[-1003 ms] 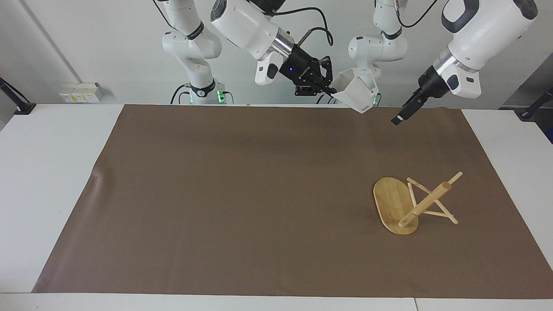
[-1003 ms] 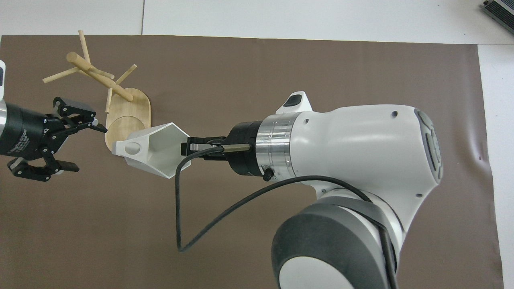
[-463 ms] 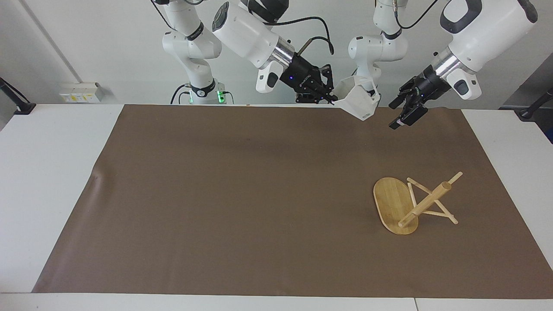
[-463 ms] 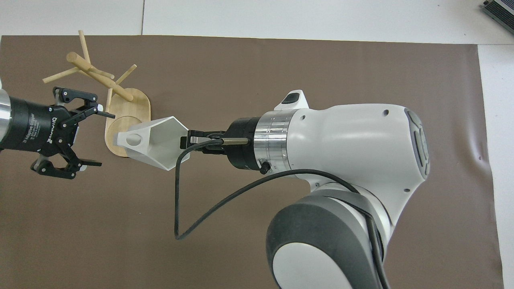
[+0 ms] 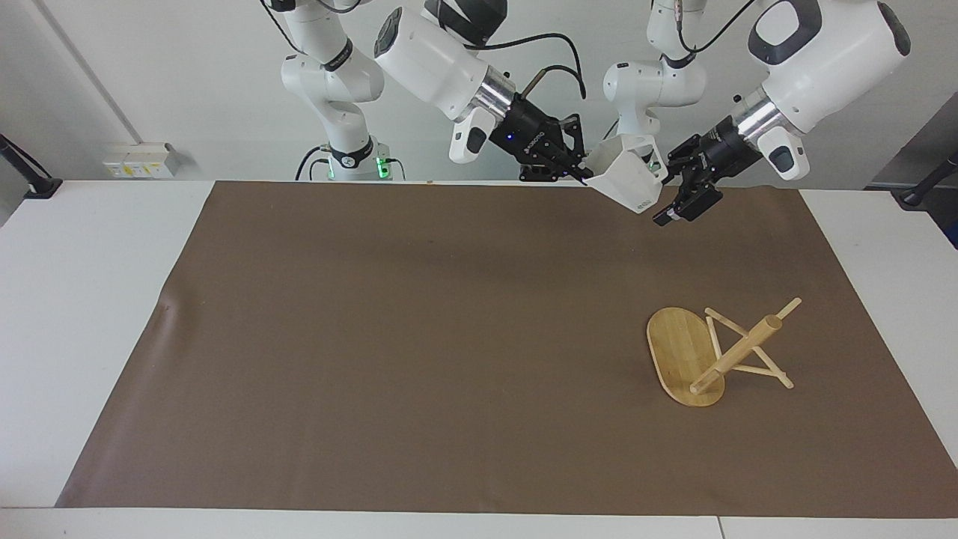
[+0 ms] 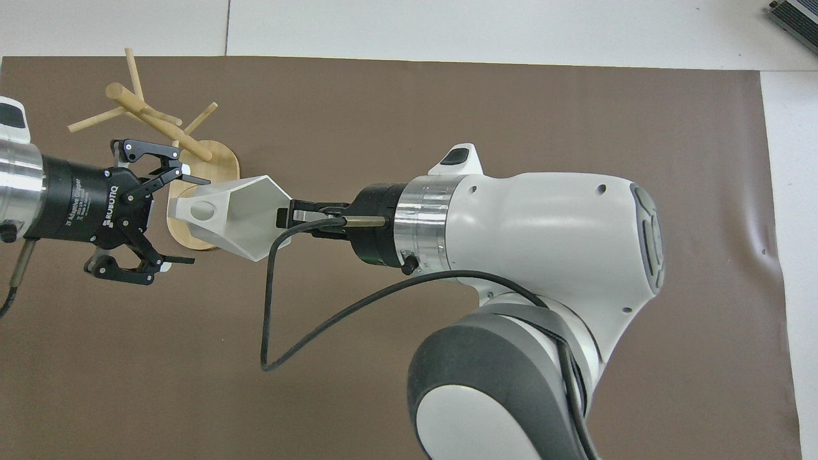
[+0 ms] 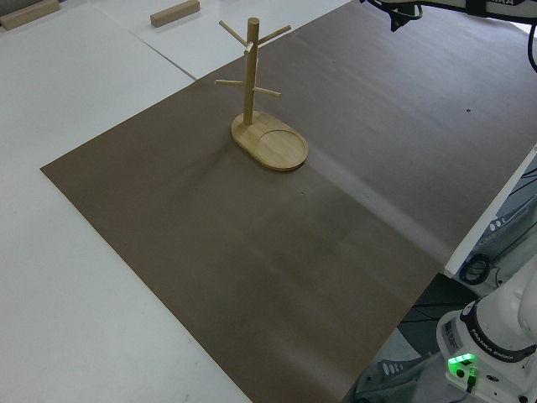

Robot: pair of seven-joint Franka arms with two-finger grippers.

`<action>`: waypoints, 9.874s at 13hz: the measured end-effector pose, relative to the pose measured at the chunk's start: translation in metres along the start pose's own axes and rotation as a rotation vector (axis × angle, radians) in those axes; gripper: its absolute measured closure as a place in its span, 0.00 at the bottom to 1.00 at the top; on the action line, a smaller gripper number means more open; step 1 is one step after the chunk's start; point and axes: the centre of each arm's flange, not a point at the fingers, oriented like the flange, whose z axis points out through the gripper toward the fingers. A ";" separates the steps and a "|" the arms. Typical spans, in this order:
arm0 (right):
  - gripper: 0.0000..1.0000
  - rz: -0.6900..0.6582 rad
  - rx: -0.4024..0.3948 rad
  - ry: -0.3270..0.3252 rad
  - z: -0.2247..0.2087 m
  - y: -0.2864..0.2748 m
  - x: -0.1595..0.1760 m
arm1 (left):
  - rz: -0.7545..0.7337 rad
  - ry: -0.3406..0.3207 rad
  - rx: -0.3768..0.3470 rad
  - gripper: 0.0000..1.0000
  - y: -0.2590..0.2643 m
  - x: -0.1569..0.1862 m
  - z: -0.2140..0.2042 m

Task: Hang cup on rack
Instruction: 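Grasp the cup with the left gripper beside the right gripper, then lift the cup with the left gripper while the right gripper withdraws, then lower the cup onto a rack peg with the left gripper, then open the left gripper and pull it back from the cup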

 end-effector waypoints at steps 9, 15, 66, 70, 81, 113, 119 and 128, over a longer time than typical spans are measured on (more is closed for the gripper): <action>0.96 0.003 0.000 -0.002 0.001 0.002 0.001 | -0.012 -0.062 -0.066 0.00 0.005 -0.006 -0.005; 0.96 0.003 0.000 -0.002 0.001 0.002 0.001 | -0.069 -0.083 -0.086 0.00 0.008 -0.007 0.001; 0.00 -0.119 -0.447 -0.014 -0.093 0.110 0.087 | -1.350 0.070 -0.323 0.33 0.073 0.077 0.075; 0.00 -0.185 -0.702 -0.066 -0.166 0.167 0.109 | -1.404 0.082 -0.319 0.33 0.074 0.092 0.081; 0.00 -0.024 -0.929 -0.009 -0.308 0.275 0.133 | -1.537 0.083 -0.332 0.33 0.064 0.131 0.075; 0.00 0.054 -0.938 -0.167 -0.338 0.229 0.087 | -1.633 0.045 -0.392 0.06 0.050 0.162 0.096; 0.00 0.031 -0.936 -0.172 -0.338 0.228 0.088 | -1.627 0.055 -0.360 0.00 0.050 0.156 0.095; 0.00 0.045 -0.939 -0.134 -0.357 0.229 0.088 | -1.558 0.096 -0.287 0.00 0.035 0.139 0.065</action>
